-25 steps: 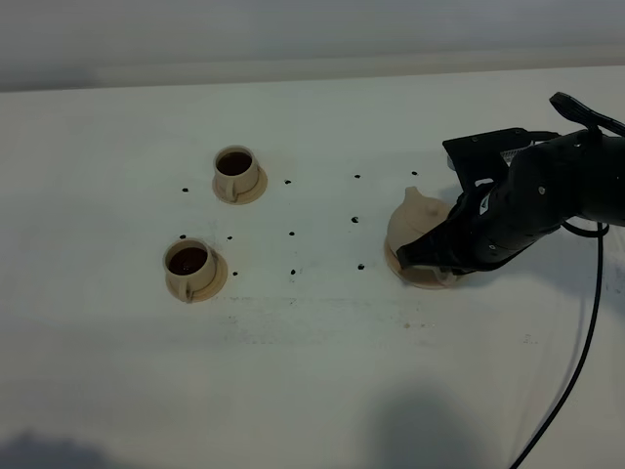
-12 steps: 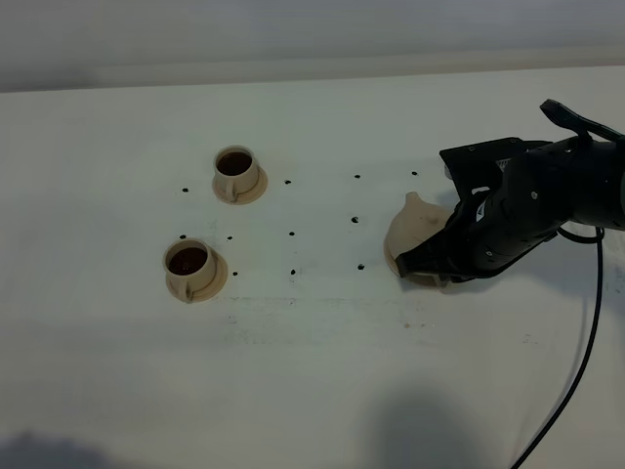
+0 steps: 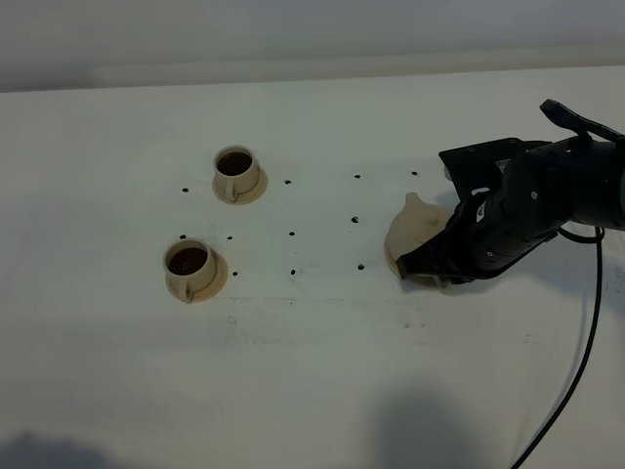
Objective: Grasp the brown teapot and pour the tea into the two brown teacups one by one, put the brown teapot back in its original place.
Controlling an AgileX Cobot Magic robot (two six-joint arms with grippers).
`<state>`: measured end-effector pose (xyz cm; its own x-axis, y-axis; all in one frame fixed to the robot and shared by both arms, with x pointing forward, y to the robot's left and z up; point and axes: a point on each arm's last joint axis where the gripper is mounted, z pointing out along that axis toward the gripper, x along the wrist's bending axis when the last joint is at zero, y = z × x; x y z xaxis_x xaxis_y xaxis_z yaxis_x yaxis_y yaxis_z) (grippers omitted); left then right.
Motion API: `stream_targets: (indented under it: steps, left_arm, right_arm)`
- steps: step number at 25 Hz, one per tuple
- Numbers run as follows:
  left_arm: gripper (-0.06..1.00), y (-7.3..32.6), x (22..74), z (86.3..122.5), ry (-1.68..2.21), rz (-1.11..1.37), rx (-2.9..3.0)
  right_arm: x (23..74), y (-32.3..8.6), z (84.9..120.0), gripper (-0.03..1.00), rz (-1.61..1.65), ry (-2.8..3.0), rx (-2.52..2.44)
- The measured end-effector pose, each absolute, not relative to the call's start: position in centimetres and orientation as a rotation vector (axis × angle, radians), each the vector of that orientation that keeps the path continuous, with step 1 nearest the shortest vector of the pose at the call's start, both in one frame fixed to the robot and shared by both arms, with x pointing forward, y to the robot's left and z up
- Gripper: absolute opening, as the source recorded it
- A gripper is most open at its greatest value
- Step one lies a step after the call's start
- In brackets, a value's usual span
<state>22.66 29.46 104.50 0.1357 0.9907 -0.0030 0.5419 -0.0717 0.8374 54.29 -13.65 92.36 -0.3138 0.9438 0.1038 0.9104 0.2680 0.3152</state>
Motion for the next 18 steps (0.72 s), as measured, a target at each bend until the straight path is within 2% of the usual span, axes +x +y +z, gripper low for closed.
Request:
stream_targets:
  steps: [5,8,11,14,18]
  left_arm:
    - [0.36,29.5,22.7,104.5,1.491,0.805,1.708]
    - [0.36,29.5,22.7,104.5,1.491,0.805,1.708]
    - [0.36,29.5,22.7,104.5,1.491,0.805,1.708]
    - [0.36,29.5,22.7,104.5,1.491,0.805,1.708]
    - [0.36,29.5,22.7,104.5,1.491,0.805,1.708]
  right_arm:
    - [54.3,-13.7,92.4,0.48,0.485,2.418,1.772]
    - [54.2,-13.7,92.3,0.62,0.470,2.426,1.776]
    - [54.1,-13.7,92.3,0.67,0.452,2.435,1.781]
    - [54.0,-13.8,92.4,0.66,0.444,2.439,1.784]
    - [53.8,-13.9,94.4,0.63,0.513,2.411,1.764]
